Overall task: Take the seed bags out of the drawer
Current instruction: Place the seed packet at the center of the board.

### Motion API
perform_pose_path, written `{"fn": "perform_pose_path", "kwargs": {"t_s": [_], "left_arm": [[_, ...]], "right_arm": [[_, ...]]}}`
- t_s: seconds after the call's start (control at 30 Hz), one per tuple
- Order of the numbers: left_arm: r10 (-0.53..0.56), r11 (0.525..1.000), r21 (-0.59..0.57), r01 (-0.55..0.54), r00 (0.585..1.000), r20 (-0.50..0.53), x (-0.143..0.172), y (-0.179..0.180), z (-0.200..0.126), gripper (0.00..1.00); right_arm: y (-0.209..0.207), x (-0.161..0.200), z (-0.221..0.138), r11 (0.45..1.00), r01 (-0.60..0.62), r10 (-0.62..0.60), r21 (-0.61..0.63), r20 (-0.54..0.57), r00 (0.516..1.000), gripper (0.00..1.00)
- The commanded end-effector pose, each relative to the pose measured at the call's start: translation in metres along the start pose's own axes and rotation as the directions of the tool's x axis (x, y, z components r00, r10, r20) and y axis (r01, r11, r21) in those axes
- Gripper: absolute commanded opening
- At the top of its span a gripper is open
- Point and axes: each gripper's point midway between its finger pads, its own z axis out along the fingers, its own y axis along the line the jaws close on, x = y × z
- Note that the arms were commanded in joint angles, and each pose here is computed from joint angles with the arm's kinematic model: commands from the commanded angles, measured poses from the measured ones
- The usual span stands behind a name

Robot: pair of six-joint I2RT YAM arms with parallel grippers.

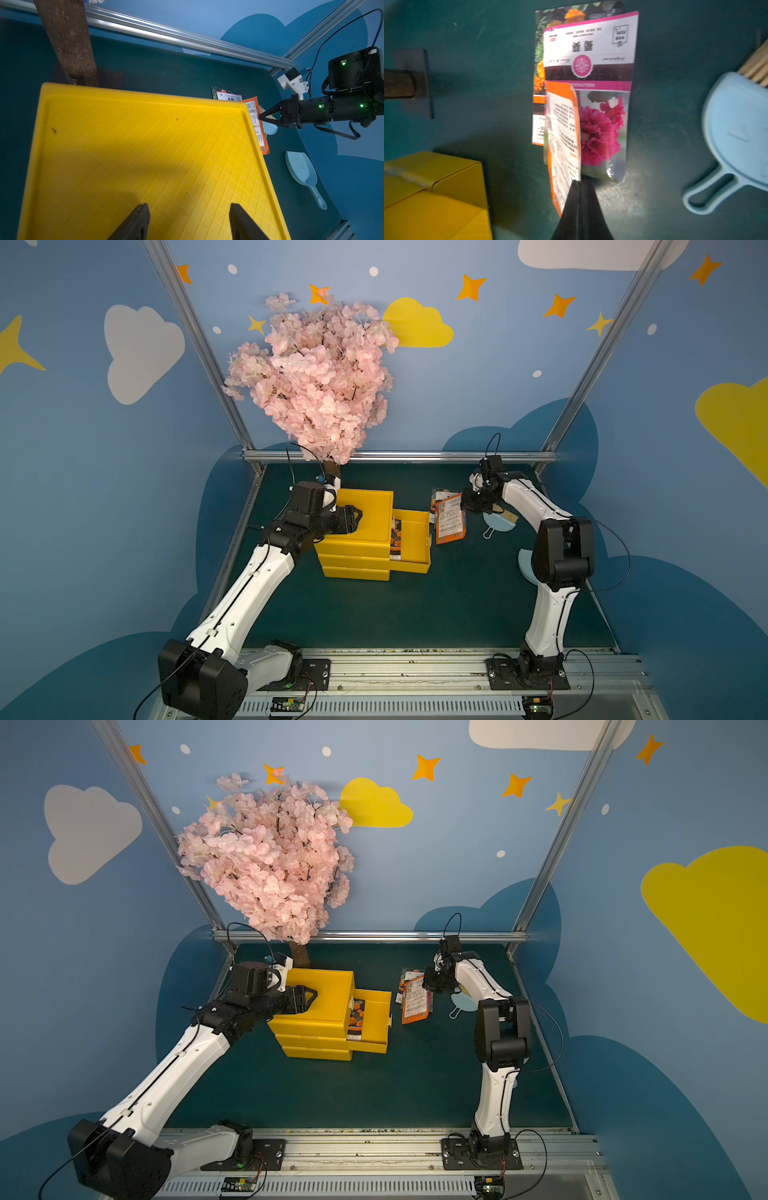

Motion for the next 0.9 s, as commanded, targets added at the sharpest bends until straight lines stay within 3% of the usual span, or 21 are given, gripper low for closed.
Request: {"fn": "perform_pose_path", "kwargs": {"t_s": [0.0,0.1,0.2,0.67,0.8,0.87], "left_arm": [[-0.12,0.988,-0.128,0.085,0.947,-0.298,0.084,0.032,0.01,0.67],[-0.119,0.988,-0.13,0.083,0.947,-0.297,0.084,0.032,0.011,0.67],[-0.121,0.988,-0.128,0.086,0.947,-0.296,0.083,0.032,0.011,0.67],[-0.117,0.988,-0.128,0.083,0.95,-0.29,0.083,0.032,0.01,0.67],[-0.114,0.989,-0.124,0.081,0.952,-0.285,0.083,0.031,0.009,0.67],[-0.116,0.989,-0.12,0.085,0.951,-0.285,0.083,0.031,0.009,0.67]], "right_arm": [[-0.026,0.0,-0.009,0.99,0.021,-0.02,0.139,-0.011,1.0,0.25],[-0.024,-0.002,-0.021,0.988,0.026,-0.029,0.15,0.013,1.0,0.42],[-0.014,-0.002,-0.038,0.989,0.037,-0.044,0.142,0.05,0.998,0.44],[0.127,0.049,-0.104,0.969,0.174,-0.143,-0.174,0.177,0.974,0.41],[0.163,0.071,-0.106,0.946,0.189,-0.151,-0.263,0.158,0.976,0.25],[0.175,0.081,-0.1,0.938,0.188,-0.153,-0.291,0.137,0.979,0.23]]}}
